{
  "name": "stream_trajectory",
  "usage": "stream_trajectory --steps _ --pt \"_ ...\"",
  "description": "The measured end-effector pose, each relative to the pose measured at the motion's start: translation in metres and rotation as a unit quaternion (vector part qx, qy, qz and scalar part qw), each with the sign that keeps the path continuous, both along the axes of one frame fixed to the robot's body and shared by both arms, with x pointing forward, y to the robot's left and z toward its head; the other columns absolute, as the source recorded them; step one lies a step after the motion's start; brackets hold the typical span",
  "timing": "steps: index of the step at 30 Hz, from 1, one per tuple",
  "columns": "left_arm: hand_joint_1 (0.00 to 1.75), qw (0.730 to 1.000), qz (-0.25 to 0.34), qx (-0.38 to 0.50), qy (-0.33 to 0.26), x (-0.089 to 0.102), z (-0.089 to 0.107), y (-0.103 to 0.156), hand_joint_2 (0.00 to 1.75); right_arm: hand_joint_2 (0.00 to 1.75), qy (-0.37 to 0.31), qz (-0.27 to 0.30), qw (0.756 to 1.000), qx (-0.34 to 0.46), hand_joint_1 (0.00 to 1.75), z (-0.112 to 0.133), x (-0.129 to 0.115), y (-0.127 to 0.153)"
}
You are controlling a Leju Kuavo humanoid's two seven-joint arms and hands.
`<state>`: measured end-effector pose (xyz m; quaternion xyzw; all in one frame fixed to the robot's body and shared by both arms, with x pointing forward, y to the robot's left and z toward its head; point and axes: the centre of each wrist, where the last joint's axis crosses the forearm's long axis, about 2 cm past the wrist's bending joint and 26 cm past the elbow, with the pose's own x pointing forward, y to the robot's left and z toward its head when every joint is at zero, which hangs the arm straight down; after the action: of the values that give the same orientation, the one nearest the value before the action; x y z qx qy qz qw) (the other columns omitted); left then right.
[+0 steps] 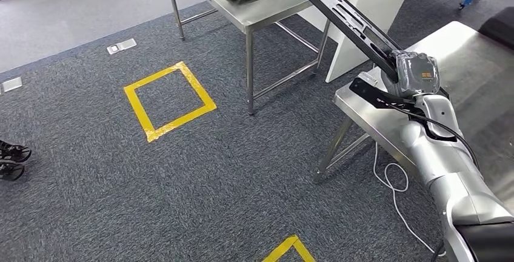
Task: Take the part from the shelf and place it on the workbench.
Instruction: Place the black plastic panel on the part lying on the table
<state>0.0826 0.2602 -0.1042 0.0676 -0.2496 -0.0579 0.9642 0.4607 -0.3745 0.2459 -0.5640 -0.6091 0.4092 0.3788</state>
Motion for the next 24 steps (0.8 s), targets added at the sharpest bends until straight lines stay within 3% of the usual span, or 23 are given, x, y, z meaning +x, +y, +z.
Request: stream_trajectory --steps 24 --pt "0.0 1.0 0.01 -0.004 -0.005 0.003 0.0 0.001 0.0 1.75 0.012 -0.032 0.999 -0.006 1.75 -0.014 -0.003 0.0"
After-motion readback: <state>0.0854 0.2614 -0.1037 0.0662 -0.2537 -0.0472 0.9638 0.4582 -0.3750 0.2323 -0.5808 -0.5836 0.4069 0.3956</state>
